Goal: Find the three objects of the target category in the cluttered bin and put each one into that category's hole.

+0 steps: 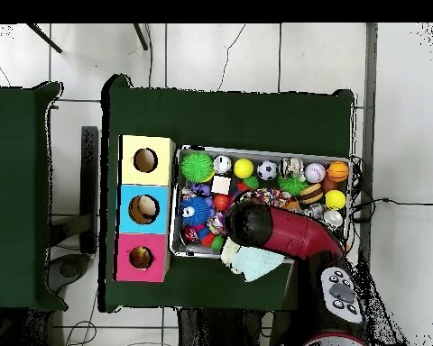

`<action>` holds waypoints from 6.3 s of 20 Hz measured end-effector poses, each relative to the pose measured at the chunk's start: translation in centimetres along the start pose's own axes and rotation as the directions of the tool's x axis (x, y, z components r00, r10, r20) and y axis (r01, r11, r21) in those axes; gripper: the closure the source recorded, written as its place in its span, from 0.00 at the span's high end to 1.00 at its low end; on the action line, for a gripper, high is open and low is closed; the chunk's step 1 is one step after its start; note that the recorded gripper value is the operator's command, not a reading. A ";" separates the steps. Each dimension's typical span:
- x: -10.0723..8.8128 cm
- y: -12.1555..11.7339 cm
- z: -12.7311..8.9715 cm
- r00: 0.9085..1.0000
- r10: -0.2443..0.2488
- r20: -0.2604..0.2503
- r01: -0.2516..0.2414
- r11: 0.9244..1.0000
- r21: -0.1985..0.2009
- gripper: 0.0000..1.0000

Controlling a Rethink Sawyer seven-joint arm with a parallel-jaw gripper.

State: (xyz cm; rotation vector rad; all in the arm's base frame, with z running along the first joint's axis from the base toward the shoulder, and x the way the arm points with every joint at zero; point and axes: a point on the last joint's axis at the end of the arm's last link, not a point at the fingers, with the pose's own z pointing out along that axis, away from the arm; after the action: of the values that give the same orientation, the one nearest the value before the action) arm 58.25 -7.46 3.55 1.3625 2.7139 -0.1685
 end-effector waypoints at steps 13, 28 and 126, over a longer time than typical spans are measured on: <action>-0.7 -1.6 1.7 0.995 0.101 -0.022 -0.100 0.994 0.035 1.00; -3.2 -5.5 4.7 0.984 0.174 -0.043 -0.171 0.982 0.076 1.00; -14.9 5.3 2.6 0.984 0.171 0.038 -0.173 0.984 0.048 1.00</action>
State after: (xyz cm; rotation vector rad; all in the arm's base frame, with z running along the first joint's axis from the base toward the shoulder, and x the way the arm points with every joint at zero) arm 71.48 -16.46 2.73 1.5849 2.5653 -0.2456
